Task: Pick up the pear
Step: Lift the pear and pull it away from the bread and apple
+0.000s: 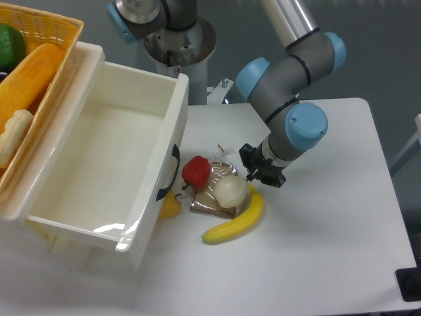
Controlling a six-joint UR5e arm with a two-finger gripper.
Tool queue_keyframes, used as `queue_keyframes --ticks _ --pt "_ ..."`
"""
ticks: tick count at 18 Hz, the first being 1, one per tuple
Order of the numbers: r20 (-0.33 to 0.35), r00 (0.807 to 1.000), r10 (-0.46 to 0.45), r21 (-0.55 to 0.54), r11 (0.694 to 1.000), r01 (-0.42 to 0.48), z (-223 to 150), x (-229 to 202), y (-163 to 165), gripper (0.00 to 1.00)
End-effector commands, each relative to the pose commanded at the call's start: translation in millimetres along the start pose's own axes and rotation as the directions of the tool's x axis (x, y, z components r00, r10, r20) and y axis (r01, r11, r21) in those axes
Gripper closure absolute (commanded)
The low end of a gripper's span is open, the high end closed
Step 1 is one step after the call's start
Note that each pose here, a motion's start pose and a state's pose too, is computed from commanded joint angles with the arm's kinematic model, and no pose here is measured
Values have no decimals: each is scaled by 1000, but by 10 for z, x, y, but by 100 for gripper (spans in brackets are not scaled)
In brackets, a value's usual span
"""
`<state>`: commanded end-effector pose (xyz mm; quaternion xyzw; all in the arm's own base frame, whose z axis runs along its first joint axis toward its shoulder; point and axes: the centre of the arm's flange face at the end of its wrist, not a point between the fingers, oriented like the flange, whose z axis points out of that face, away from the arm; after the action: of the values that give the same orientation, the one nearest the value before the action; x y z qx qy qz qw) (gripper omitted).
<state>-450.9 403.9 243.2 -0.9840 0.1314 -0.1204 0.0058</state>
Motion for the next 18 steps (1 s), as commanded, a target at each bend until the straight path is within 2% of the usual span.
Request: queue_keyframes --ticks 3,7,11,18 --pt "16 1000 -7 7 1000 7 -91 -43 36 100" --pt "87 996 -13 -17 1000 14 -394 -201 74 100" --pt "158 987 -31 -33 999 37 -741 -492 282 100" --pt "249 968 -14 -105 994 41 -1054 -893 292 100"
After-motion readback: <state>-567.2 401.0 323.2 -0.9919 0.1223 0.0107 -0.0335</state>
